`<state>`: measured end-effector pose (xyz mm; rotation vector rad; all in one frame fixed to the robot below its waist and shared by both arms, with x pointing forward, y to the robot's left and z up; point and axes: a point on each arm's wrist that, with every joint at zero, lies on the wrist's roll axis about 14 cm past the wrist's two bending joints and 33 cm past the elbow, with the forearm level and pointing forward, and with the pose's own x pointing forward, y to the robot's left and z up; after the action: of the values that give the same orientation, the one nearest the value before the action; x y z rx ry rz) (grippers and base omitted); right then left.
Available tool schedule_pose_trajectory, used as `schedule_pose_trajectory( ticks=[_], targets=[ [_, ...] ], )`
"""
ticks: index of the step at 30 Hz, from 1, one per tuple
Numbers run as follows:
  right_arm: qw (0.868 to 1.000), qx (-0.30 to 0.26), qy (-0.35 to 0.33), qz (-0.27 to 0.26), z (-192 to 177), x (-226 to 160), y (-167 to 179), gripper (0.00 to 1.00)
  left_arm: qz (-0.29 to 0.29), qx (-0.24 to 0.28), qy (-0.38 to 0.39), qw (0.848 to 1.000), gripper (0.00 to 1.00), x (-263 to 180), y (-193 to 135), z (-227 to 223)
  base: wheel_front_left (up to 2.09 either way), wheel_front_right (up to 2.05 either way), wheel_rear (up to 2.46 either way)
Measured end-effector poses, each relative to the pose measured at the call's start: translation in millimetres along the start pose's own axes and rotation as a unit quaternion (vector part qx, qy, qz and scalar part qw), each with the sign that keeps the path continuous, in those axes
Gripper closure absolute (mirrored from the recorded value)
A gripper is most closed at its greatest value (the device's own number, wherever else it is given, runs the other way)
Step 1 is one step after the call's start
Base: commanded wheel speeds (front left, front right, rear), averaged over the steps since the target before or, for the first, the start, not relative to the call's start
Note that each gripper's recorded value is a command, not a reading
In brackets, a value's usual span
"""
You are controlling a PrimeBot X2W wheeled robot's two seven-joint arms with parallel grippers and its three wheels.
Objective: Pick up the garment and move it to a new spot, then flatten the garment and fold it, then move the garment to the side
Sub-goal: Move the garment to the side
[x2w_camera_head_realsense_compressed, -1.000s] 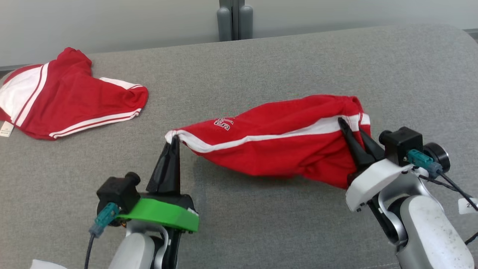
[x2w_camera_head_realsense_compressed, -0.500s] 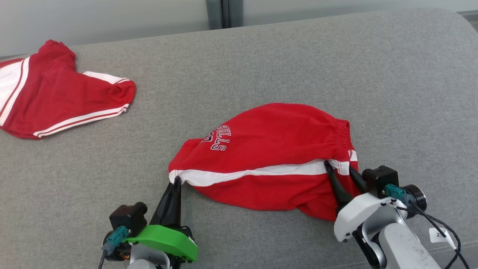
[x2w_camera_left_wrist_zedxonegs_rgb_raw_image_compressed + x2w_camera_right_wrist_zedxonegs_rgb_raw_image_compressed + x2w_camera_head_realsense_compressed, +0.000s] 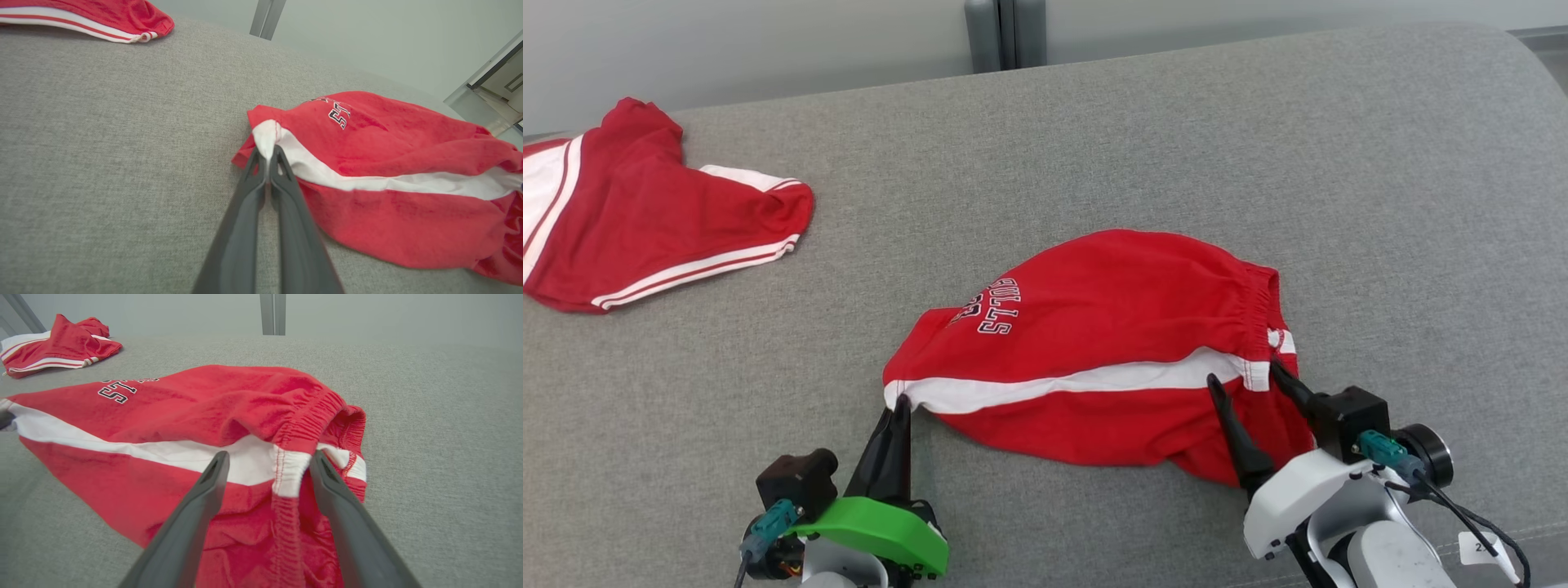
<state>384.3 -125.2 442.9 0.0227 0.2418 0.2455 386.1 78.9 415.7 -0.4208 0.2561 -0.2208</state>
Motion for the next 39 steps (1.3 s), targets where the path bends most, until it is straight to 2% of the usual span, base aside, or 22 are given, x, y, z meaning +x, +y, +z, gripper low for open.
schedule_pose_trajectory(
  ticks=[1, 2, 3, 4, 6, 7, 8, 10, 16, 20, 28, 33, 37, 39],
  targets=[
    [1.0, 0.003, 0.002, 0.002, -0.4, -0.6, 1.6, 0.0, 0.0, 0.0, 0.0, 1.0, 1.0, 0.0, 0.3, -0.2, 0.0, 0.0, 0.0],
    [1.0, 0.003, 0.001, 0.004, 0.3, -0.7, 3.1, 0.15, 0.001, 0.0, 0.0, 1.0, 1.0, 0.0, 0.3, -0.4, 0.0, 0.0, 0.0],
    [1.0, 0.004, 0.001, 0.006, 1.2, -0.4, 4.9, 0.4, 0.001, 0.0, 0.0, 1.0, 1.0, 0.1, 0.4, -0.4, 0.0, 0.0, 0.0],
    [1.0, 0.004, 0.0, 0.009, 2.1, -0.2, 6.5, 0.57, 0.001, 0.0, 0.0, 1.0, 1.0, 0.2, 0.5, -0.4, 0.0, 0.0, 0.0],
    [1.0, 0.007, -0.001, 0.011, 3.4, 0.3, 8.7, 0.74, 0.002, 0.0, 0.0, 1.0, 1.0, 0.0, 0.9, -0.7, 0.0, 0.0, 0.0],
    [1.0, 0.007, 0.002, 0.012, 2.6, 0.4, 9.0, 0.78, 0.002, 0.0, 0.001, 1.0, 1.0, -0.1, 1.2, -0.9, 0.0, 0.0, 0.0],
    [1.0, 0.007, 0.004, 0.012, 1.9, 0.6, 9.0, 0.89, 0.002, 0.0, 0.001, 1.0, 1.0, -0.2, 1.4, -1.0, 0.0, 0.0, 0.0],
    [1.0, 0.01, 0.008, 0.013, -0.1, 2.0, 9.2, 1.0, 0.003, -0.001, 0.001, 1.0, 1.0, -0.3, 2.0, -1.2, 0.0, 0.0, 0.0],
    [1.0, 0.009, 0.012, 0.01, -1.0, 7.4, 2.5, 1.0, 0.006, 0.0, -0.007, 1.0, 1.0, -0.2, 4.1, 4.4, 0.0, 0.0, 0.0],
    [1.0, 0.012, -0.013, 0.005, 13.1, 8.9, -3.0, 1.0, 0.003, 0.004, -0.03, 1.0, 1.0, 1.2, 2.4, 19.2, 0.0, 0.0, 0.0],
    [0.991, 0.004, -0.132, -0.005, 82.5, -4.3, -18.1, 1.0, -0.047, 0.027, -0.133, 0.99, 1.0, 5.1, -28.7, 89.8, 0.0, 0.0, 0.0],
    [0.975, -0.009, -0.223, -0.013, 138.0, -30.7, -25.1, 1.0, -0.097, 0.052, -0.204, 0.973, 1.0, -5.4, -60.4, 141.7, 0.0, 0.0, 0.0],
    [0.956, -0.025, -0.292, -0.015, 180.8, -60.5, -24.7, 1.0, -0.139, 0.077, -0.25, 0.955, 1.0, -20.6, -88.8, 181.0, 0.0, 0.0, 0.0],
    [0.943, -0.04, -0.331, -0.016, 206.3, -80.1, -23.4, 1.0, -0.164, 0.089, -0.279, 0.942, 1.0, -32.6, -106.7, 205.6, 0.0, 0.0, 0.0]
  ],
)
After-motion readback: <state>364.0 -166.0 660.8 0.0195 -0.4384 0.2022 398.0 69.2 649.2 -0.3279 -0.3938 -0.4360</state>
